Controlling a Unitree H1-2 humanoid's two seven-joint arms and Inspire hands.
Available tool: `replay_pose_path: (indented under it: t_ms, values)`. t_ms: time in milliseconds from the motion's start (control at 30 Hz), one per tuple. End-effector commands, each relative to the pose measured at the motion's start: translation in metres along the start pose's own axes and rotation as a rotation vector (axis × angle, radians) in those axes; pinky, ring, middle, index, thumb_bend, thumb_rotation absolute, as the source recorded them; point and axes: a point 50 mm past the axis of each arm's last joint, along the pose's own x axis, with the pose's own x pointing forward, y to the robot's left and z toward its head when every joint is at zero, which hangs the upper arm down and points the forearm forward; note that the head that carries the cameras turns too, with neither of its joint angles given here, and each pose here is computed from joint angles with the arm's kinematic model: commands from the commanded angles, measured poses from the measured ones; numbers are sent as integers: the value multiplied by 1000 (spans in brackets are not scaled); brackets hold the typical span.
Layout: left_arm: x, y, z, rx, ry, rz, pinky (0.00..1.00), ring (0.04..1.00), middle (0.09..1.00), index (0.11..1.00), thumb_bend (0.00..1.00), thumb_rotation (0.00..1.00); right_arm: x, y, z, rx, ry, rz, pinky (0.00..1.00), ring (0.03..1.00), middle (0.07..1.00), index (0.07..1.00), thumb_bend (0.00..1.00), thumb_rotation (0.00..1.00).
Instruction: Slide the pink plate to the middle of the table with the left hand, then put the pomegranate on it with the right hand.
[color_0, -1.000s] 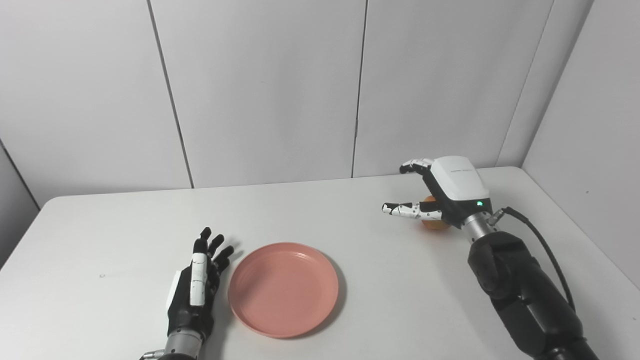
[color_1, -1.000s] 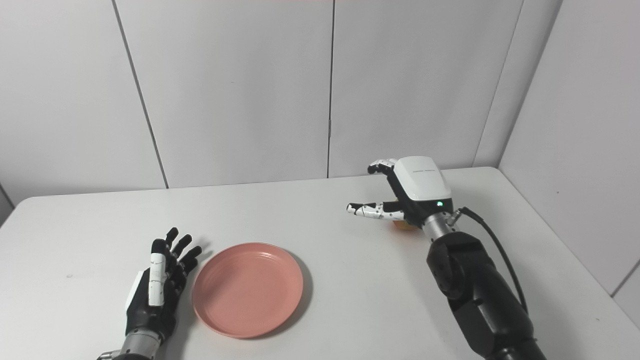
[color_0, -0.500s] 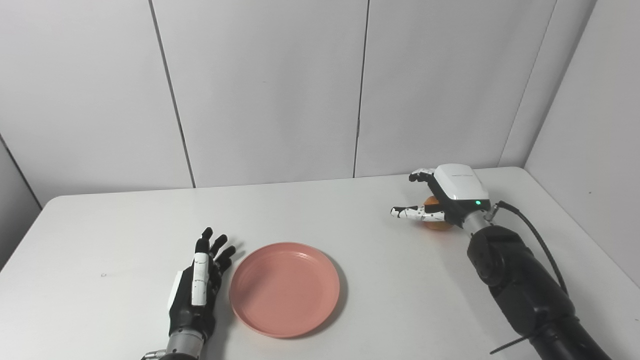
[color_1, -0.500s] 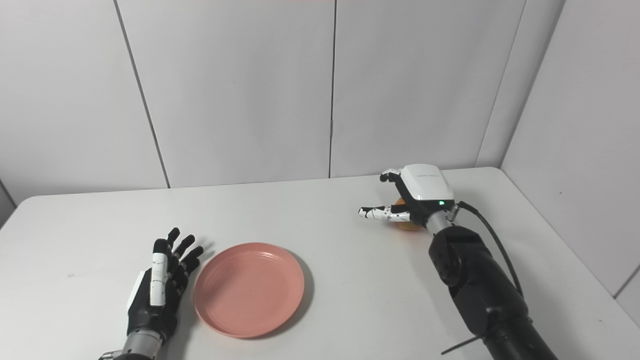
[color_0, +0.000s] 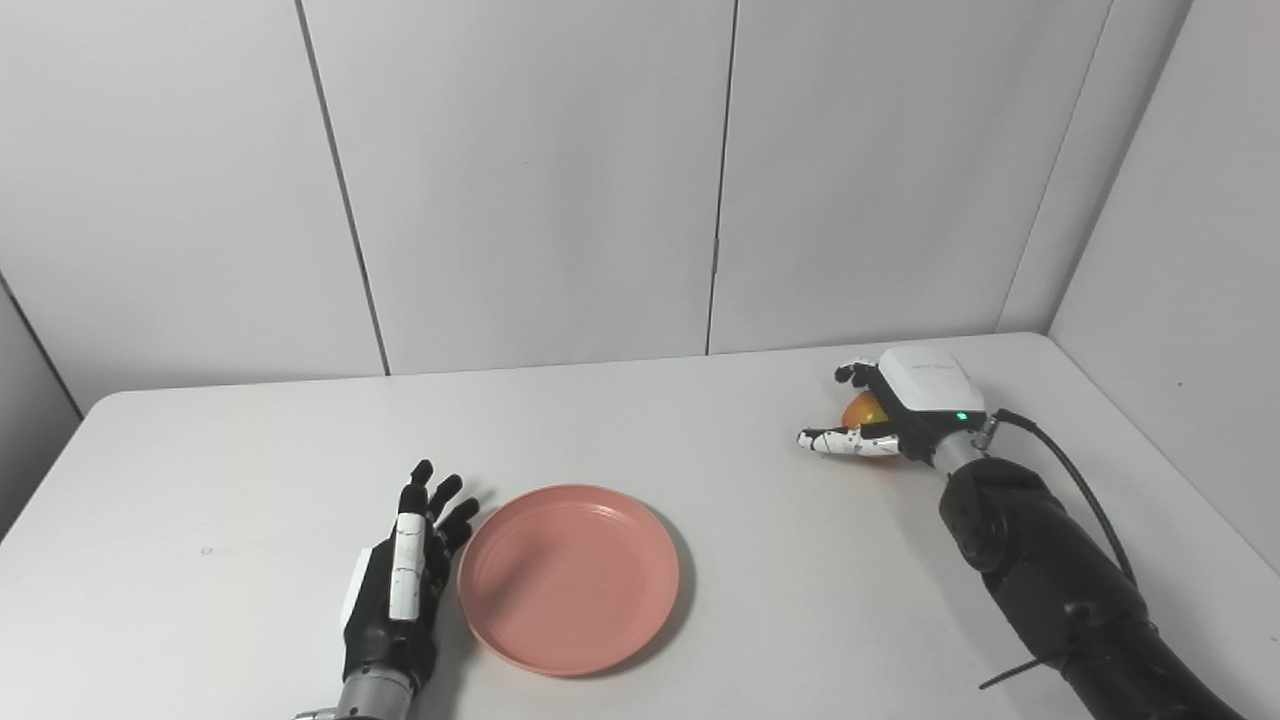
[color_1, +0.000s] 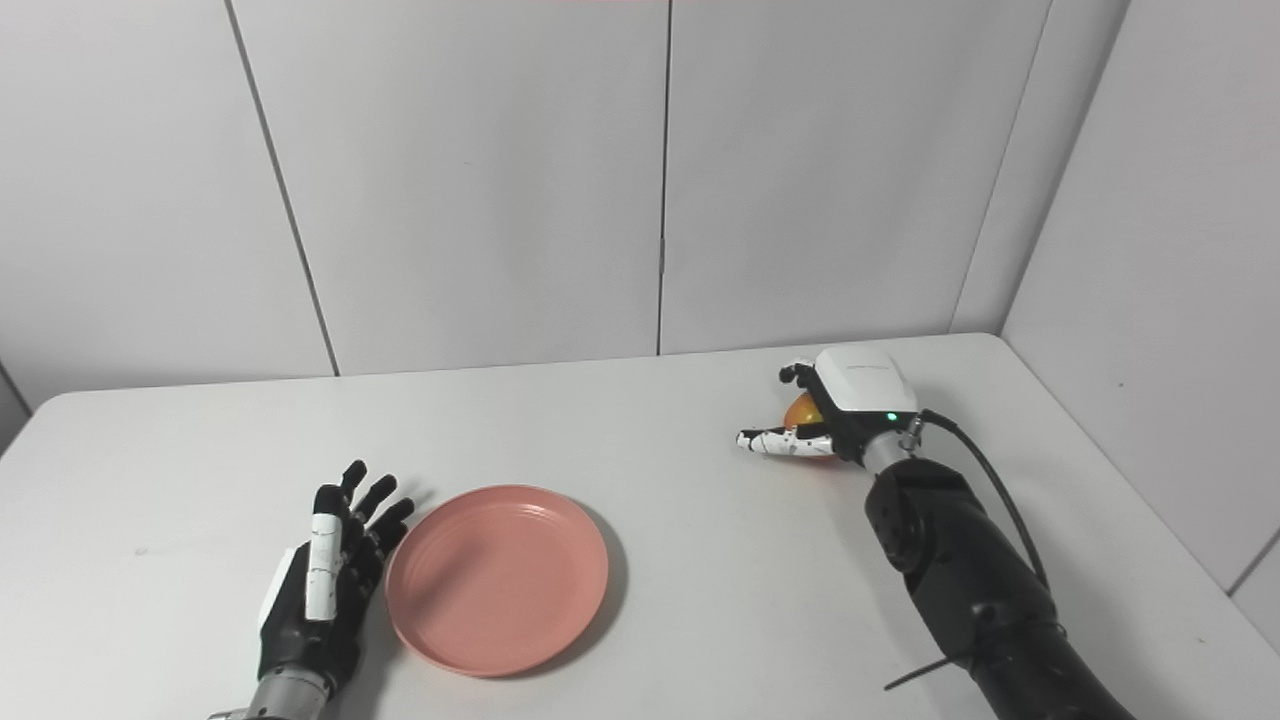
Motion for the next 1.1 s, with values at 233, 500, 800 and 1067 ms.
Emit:
replay_pose_path:
  t_ms: [233, 500, 800, 1067]
  values:
    - [1, -8, 14, 3, -40, -39, 909, 886, 913, 1000, 938, 949, 15, -31, -9, 10, 36, -84, 597, 691, 743, 729, 788, 847]
    - [0, -8, 16, -6, -41, -37, 924, 888, 913, 1000, 943, 940, 12, -19, -7, 50, 40, -69, 531, 640, 708, 714, 783, 829]
    - [1, -7, 16, -8, -36, -38, 932, 890, 913, 1000, 948, 940, 7, -9, -7, 107, -1, -103, 169, 222, 293, 336, 634, 557]
    - [1, -8, 16, -7, -36, -40, 921, 885, 912, 1000, 935, 939, 6, -7, -7, 137, -31, -141, 141, 184, 247, 313, 560, 260]
